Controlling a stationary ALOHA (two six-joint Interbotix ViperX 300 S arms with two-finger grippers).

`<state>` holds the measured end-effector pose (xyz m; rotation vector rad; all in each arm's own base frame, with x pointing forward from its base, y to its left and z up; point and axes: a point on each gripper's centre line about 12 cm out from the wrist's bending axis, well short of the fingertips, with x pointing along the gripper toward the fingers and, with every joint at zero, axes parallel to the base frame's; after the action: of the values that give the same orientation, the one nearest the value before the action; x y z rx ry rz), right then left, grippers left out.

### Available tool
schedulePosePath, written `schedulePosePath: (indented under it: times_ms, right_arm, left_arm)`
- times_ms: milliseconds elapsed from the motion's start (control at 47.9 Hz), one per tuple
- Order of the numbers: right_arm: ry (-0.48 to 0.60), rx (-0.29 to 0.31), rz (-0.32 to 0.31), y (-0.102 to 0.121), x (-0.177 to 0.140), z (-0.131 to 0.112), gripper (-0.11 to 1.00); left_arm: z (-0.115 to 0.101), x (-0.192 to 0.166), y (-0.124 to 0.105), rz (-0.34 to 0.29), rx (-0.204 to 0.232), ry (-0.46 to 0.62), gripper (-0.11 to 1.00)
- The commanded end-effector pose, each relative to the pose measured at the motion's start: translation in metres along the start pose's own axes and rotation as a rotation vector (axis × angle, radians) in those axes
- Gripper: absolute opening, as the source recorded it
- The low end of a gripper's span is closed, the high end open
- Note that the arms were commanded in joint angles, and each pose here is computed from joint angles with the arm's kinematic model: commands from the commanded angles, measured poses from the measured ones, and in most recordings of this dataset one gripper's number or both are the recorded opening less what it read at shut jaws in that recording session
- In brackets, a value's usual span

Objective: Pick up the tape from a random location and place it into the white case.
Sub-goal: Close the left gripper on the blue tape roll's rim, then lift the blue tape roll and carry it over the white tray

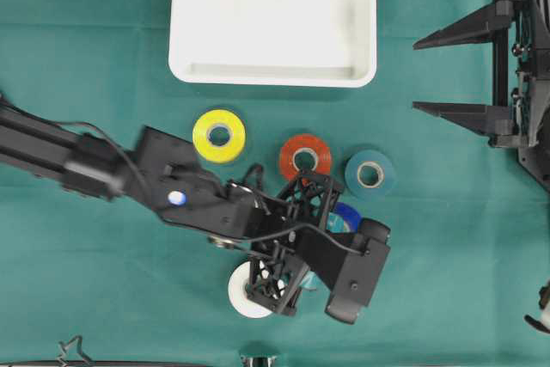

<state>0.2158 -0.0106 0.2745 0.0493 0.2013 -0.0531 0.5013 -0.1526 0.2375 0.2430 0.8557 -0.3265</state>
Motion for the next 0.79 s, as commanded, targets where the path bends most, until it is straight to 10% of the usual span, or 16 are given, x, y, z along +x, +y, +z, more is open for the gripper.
schedulePosePath:
  times_ms: [0,773]
  right_arm:
    - [-0.028,-0.001,0.000,0.000,0.001,0.011,0.92]
    - [-0.017,-0.003,-0.001,0.000,0.000,0.011,0.92]
  left_arm:
    - [0.030,-0.049,0.001,0.007,0.003,-0.087,0.25]
    - [0.075,-0.141,0.005,0.012,0.011,-0.107,0.25]
